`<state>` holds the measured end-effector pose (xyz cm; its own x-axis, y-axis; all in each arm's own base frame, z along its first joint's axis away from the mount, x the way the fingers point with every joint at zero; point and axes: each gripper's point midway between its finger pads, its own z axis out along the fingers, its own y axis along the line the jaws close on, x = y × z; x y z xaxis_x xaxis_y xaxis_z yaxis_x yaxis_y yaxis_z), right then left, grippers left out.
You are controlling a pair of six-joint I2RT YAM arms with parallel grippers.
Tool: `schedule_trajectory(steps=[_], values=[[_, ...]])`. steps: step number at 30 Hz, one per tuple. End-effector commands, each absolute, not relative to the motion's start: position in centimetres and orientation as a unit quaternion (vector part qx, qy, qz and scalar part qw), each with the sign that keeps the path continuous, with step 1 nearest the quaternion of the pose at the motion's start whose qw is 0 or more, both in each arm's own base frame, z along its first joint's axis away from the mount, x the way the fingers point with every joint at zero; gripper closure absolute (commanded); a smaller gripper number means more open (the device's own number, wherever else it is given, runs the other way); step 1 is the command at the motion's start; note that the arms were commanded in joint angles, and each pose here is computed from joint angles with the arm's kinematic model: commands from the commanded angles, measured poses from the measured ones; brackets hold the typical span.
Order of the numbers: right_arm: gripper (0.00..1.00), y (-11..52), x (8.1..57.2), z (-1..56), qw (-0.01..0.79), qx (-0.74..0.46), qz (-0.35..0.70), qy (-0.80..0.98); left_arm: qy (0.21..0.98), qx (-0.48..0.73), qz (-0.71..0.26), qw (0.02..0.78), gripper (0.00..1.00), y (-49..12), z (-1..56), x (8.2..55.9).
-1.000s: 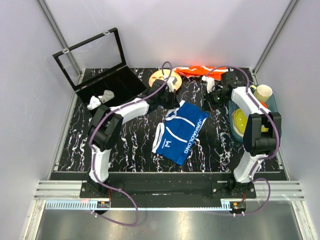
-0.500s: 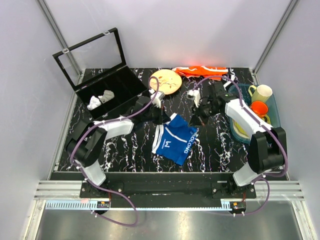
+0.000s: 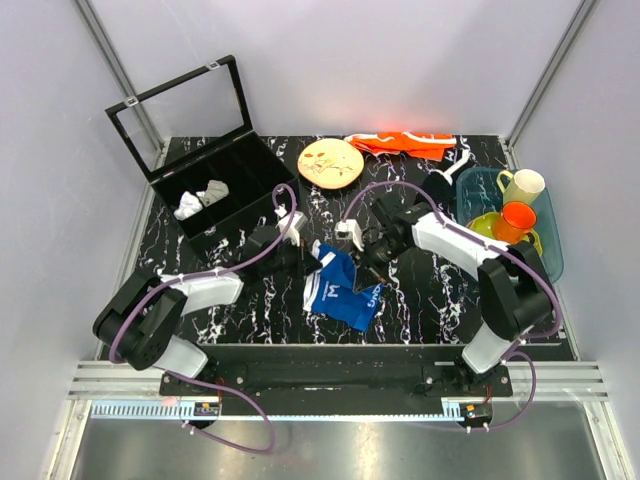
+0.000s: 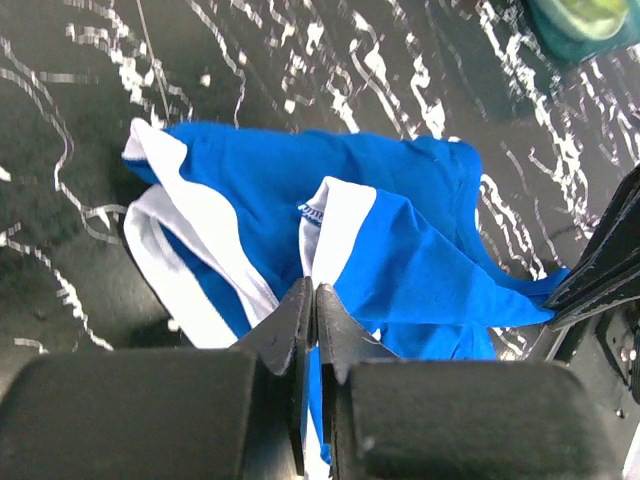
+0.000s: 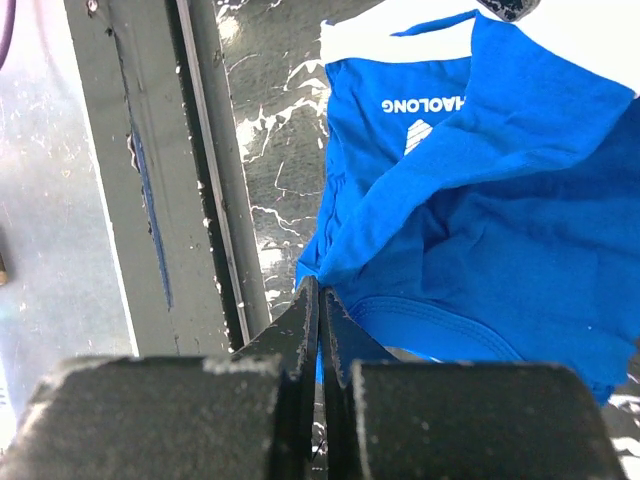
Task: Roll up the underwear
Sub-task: Fold the underwear at the center of the board.
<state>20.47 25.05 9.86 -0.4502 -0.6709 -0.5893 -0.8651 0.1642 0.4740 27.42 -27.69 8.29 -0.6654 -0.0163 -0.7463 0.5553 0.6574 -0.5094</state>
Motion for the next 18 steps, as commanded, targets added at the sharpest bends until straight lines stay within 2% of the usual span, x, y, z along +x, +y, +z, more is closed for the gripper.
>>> schedule_trajectory(steps=[1,6,11,12,18], values=[[1.00,26.2,19.6,8.8,0.106,-0.538,0.392,0.739,0.811,0.156,-0.383,0.413,0.94,-27.2,9.3,27.6],[1.00,26.5,18.6,7.3,0.083,-0.553,0.379,0.737,0.815,0.150,-0.381,0.409,0.90,-26.6,8.6,26.9],[1.00,26.8,17.6,6.0,0.061,-0.566,0.370,0.735,0.816,0.140,-0.389,0.404,0.78,-26.2,8.1,26.0],[0.98,26.8,17.3,5.7,0.054,-0.568,0.370,0.733,0.814,0.135,-0.390,0.409,0.73,-26.1,8.3,26.0],[0.80,27.0,14.8,4.6,0.017,-0.602,0.365,0.710,0.802,0.101,-0.380,0.449,0.67,-23.9,9.4,25.1]])
